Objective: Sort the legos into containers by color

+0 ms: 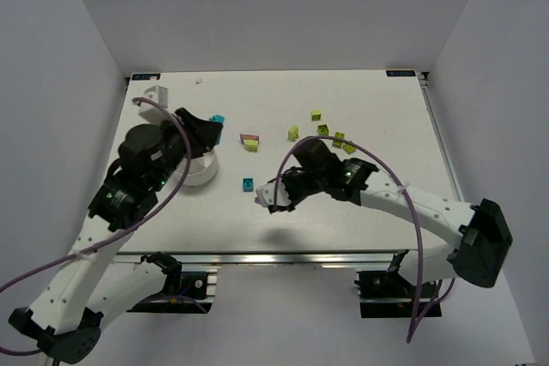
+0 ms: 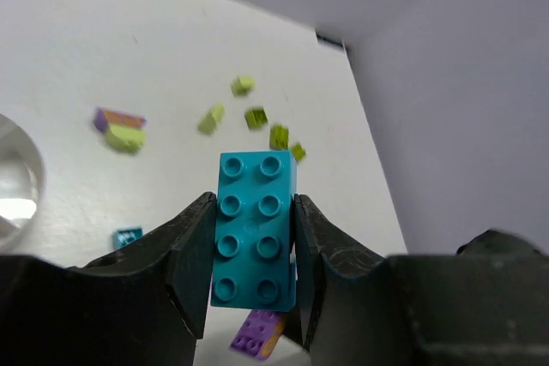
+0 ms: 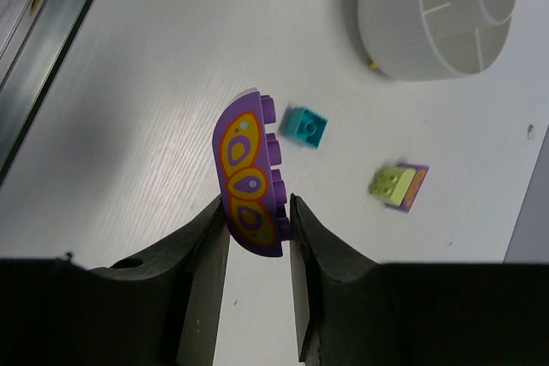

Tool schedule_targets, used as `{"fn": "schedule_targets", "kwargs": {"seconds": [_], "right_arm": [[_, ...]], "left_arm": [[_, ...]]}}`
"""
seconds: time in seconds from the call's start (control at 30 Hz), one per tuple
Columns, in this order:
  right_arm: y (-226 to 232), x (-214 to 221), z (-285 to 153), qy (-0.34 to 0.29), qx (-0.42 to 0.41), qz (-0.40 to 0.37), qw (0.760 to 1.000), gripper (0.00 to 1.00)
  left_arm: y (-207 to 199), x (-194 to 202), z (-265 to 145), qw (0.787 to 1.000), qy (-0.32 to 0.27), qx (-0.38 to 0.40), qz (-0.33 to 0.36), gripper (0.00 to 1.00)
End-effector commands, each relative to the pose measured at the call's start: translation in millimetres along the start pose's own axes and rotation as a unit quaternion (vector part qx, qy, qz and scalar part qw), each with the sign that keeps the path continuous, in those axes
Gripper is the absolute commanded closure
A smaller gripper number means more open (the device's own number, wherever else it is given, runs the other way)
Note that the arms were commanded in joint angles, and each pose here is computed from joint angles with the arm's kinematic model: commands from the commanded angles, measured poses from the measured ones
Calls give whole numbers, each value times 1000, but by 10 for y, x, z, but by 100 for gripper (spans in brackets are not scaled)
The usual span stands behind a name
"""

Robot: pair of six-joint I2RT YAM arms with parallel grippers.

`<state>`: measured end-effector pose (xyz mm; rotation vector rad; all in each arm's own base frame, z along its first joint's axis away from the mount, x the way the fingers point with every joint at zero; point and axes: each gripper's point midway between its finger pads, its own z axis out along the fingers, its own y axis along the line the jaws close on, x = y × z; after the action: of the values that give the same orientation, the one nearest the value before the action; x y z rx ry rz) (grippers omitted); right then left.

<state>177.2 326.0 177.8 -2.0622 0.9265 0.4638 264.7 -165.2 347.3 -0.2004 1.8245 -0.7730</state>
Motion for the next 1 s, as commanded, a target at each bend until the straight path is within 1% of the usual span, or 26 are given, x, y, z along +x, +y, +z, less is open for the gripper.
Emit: {"fn": "schedule_targets", "kwargs": {"seconds": [0.0, 0.03, 0.07, 0.1, 0.13, 0.17, 0.2, 0.23, 0.27, 0.3, 0.37, 0.4, 0.43, 0.5, 0.53, 0.77, 0.97], "right_arm": [[-549, -394, 131, -19, 70, -5, 997, 100], [-625, -345, 291, -4, 76, 5, 997, 100], [-785, -453, 322, -10, 98, 28, 995, 100], [-835, -537, 414, -12, 102, 30, 994, 100], [-810, -458, 619, 0, 84, 43, 996, 100], [-837, -510, 699, -2, 81, 62, 995, 100], [-1041, -643, 710, -10, 99, 70, 993, 100], [-1071, -514, 895, 16, 101, 89, 991, 100], [-1104, -546, 972, 19, 100, 97, 990, 100], [-1242, -587, 1086, 15, 104, 109, 988, 100], [-1376, -609, 1167, 15, 119, 126, 985, 100], [-1385, -549, 1300, 21, 120, 143, 982, 100], [-1554, -603, 1283, 19, 145, 144, 979, 100], [-1599, -545, 1426, 24, 147, 147, 978, 100], [-1676, -593, 1435, 17, 154, 144, 977, 100], [-1786, -570, 1673, 11, 160, 146, 976, 100], [-1765, -543, 1835, 10, 151, 143, 978, 100]], "left_arm": [[347, -360, -330, 992, -63, -110, 22, 95], [312, -478, -399, 990, -81, -111, 17, 95], [344, -549, -471, 988, -97, -122, 13, 95], [346, -593, -510, 987, -106, -124, 10, 95], [337, -638, -551, 986, -114, -124, 6, 95], [345, -671, -579, 984, -123, -127, 5, 95], [338, -704, -628, 984, -130, -124, 3, 95], [347, -712, -646, 983, -133, -126, 2, 94], [360, -722, -663, 982, -136, -130, 1, 94], [364, -735, -696, 982, -140, -129, 0, 94], [395, -714, -717, 981, -140, -133, -1, 94], [401, -716, -732, 981, -142, -134, -2, 94], [405, -724, -766, 980, -146, -132, -4, 94], [438, -700, -788, 980, -146, -136, -7, 94], [442, -703, -822, 980, -149, -135, -9, 94], [494, -698, -931, 977, -163, -136, -26, 94], [503, -724, -975, 975, -170, -138, -29, 94]]}}
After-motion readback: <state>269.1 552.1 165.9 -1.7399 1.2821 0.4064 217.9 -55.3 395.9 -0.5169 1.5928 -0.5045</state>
